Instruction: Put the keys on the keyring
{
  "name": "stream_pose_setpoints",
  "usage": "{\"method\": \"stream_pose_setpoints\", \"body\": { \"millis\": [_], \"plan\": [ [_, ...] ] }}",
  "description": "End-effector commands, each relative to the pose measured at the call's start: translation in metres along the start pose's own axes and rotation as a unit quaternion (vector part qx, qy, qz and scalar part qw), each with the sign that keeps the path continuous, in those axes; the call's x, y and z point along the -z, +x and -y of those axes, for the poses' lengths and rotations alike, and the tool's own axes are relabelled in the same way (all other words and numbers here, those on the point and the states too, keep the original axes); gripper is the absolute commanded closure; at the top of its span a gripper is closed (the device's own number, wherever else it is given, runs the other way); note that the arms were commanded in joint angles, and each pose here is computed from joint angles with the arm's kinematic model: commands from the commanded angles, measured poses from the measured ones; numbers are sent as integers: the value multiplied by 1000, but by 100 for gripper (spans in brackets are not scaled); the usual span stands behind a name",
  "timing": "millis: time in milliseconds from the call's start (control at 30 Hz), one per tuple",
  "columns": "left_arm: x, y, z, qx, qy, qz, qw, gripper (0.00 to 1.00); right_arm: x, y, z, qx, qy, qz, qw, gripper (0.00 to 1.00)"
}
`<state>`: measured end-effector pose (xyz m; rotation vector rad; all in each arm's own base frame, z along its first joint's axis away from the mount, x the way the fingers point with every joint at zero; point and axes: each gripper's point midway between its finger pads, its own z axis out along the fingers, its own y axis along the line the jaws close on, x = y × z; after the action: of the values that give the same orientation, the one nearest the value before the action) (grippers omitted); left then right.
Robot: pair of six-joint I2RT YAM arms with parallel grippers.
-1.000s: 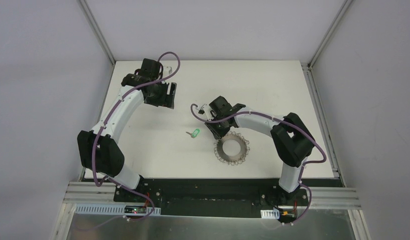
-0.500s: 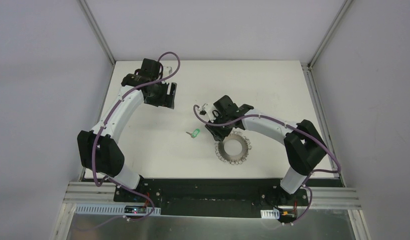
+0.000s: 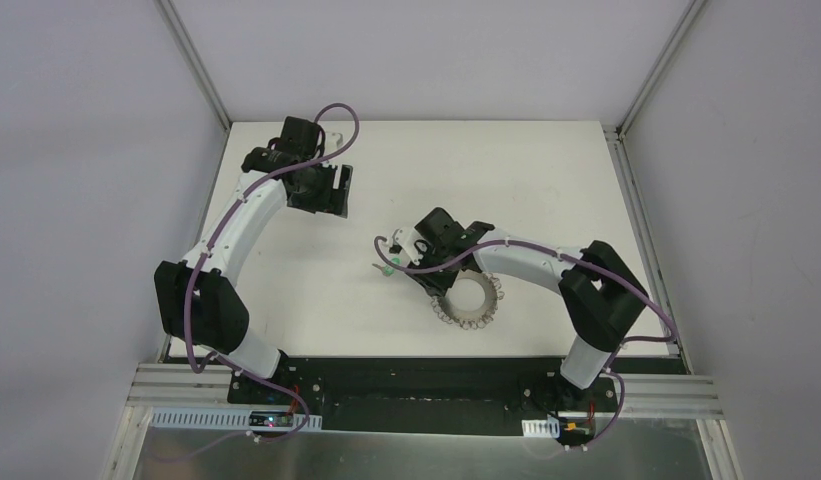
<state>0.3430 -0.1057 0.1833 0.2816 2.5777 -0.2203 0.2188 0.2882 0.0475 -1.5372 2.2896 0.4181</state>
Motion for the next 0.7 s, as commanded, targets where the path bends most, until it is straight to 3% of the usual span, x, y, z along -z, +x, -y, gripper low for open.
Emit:
{"method": "stream_pose_setpoints", "body": {
  "millis": [0, 367, 667],
  "plan": [
    [18, -8, -1, 7, 5, 24, 1000, 25, -5, -1, 6, 21, 15, -12, 1000, 60],
    [16, -7, -1, 11, 11, 21, 1000, 25, -14, 2, 8, 27, 19, -25, 999, 67],
    [14, -6, -1, 14, 15, 17, 1000, 26, -14, 1, 10, 28, 24, -27, 999, 81]
  ]
}}
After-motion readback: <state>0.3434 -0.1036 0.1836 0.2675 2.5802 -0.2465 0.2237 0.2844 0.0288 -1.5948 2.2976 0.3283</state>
